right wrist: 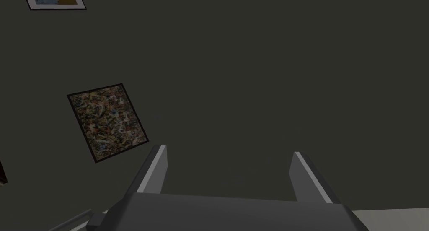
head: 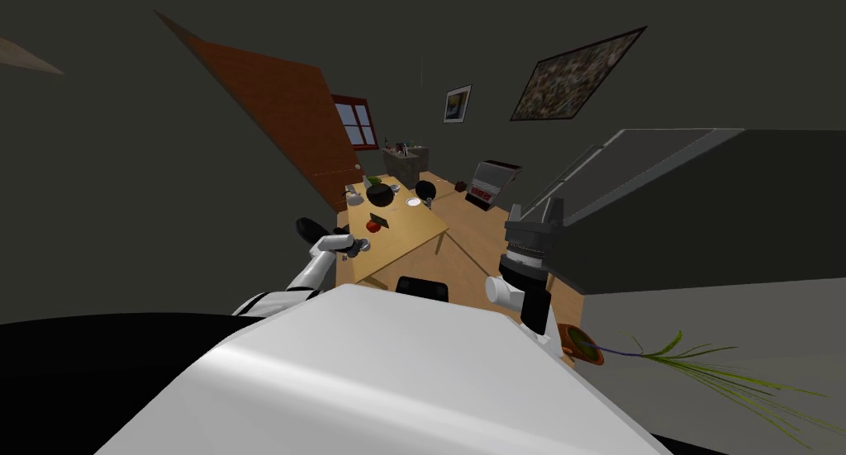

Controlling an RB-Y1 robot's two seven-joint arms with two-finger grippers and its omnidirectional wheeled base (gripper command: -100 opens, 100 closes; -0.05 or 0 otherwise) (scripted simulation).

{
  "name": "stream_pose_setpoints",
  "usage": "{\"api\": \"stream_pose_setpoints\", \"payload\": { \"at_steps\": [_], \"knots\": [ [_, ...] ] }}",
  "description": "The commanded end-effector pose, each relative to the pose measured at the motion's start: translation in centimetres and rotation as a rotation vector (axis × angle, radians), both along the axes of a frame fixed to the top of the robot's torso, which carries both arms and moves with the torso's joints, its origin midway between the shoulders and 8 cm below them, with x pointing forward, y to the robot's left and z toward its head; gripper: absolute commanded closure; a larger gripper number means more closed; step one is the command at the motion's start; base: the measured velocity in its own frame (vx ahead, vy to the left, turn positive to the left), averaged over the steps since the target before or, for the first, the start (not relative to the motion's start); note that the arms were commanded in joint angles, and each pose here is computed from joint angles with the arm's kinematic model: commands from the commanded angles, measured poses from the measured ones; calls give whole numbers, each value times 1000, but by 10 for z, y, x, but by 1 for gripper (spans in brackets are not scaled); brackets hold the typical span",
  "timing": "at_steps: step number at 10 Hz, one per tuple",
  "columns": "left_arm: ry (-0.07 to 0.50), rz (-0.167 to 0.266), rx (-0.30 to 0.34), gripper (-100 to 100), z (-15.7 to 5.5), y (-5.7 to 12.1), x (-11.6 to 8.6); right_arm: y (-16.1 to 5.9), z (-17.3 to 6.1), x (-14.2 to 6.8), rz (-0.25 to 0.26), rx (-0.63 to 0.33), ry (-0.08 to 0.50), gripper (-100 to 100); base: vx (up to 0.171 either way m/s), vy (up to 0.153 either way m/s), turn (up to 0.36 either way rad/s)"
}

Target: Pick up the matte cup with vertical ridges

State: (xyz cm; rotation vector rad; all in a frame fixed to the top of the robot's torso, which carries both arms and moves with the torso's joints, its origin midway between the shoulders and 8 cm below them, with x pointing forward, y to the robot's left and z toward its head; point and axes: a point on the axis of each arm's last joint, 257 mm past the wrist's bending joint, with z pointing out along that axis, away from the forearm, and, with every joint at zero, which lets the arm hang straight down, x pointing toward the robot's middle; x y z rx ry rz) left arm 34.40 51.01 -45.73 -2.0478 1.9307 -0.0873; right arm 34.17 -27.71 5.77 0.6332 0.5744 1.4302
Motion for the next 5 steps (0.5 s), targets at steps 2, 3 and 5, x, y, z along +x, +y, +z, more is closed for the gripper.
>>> {"api": "stream_pose_setpoints", "payload": {
  "at_steps": [2,3,5],
  "knots": [
    [5,13,0,100,0,-8,2,0,0,0,0,0,0,0,-43,26,-54],
    [0,40,-8,100,0,-8,2,0,0,0,0,0,0,0,-64,36,-64],
    [4,50,-7,100,0,-14,4,0,0,0,0,0,0,0,-78,44,-74]
  ]
}}
